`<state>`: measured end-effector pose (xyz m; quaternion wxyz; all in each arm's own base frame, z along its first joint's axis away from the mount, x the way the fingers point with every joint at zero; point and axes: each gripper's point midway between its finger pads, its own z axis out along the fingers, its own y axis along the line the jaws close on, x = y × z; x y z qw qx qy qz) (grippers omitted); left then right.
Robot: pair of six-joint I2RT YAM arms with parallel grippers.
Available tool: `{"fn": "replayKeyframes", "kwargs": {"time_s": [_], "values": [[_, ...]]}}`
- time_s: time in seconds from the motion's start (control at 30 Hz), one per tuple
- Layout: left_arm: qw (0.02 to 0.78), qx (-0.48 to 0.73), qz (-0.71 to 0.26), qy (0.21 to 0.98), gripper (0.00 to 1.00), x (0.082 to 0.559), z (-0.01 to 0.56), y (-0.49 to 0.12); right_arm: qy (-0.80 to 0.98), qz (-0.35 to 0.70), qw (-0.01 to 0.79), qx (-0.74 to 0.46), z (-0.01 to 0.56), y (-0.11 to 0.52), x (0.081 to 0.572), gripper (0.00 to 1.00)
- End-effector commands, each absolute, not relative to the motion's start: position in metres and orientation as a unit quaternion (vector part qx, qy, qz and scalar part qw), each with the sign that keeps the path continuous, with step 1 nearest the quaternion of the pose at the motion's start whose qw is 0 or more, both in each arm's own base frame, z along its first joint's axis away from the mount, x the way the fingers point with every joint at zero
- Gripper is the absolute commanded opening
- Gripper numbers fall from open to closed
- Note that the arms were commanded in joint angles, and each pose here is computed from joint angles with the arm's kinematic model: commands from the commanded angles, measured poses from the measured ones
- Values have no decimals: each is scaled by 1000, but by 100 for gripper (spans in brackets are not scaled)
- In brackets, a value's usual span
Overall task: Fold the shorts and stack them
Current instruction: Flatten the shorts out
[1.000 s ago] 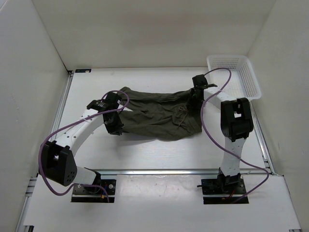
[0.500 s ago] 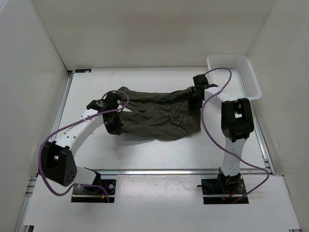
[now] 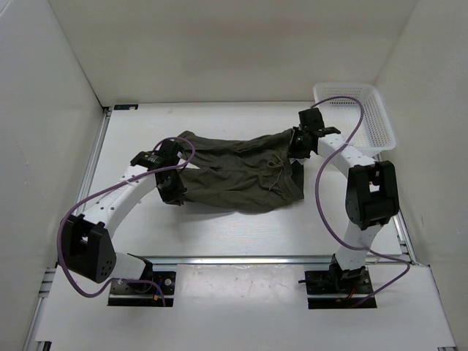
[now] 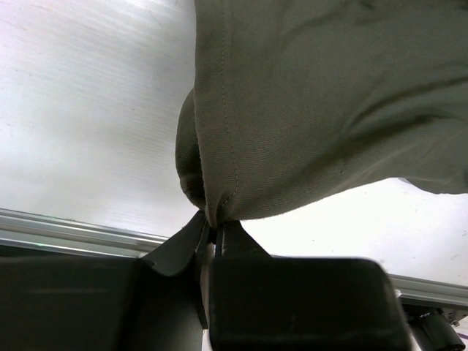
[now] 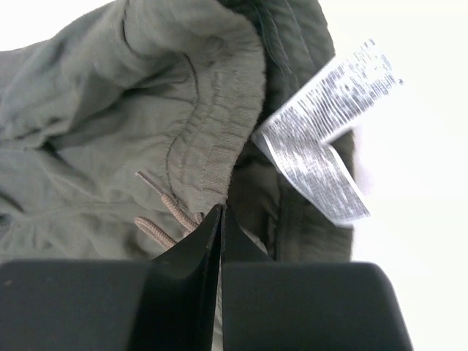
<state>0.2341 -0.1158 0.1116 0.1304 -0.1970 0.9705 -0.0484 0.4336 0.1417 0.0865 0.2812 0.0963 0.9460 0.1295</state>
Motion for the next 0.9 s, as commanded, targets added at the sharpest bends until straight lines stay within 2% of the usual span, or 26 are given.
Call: {"fn": "replayKeyframes", "kwargs": {"time_s": [0.0, 0.23, 0.43, 0.6, 0.73, 0.77, 0.83, 0.87], "values": [[157, -196, -52, 966, 11, 236, 127, -113, 927, 128, 337, 100, 128, 134, 436, 0], [160, -197, -48, 966, 11, 236, 130, -111, 924, 58, 356, 127, 141, 101, 418, 0], [164, -197, -51, 965, 11, 236, 132, -111, 926, -10, 342, 160, 121, 73, 408, 0], [164, -197, -51, 965, 11, 236, 132, -111, 940, -42, 298, 163, 77, 68, 408, 0], [161, -196, -55, 966, 11, 235, 132, -113, 943, -54, 284, 162, 65, 67, 414, 1], [161, -192, -54, 967, 11, 235, 132, -112, 946, -42, 279, 159, 66, 72, 413, 12], [161, -192, -54, 967, 11, 235, 132, -112, 943, -28, 292, 159, 80, 75, 411, 20], [165, -192, -56, 966, 11, 235, 134, -112, 941, -26, 296, 160, 85, 74, 407, 38]]}}
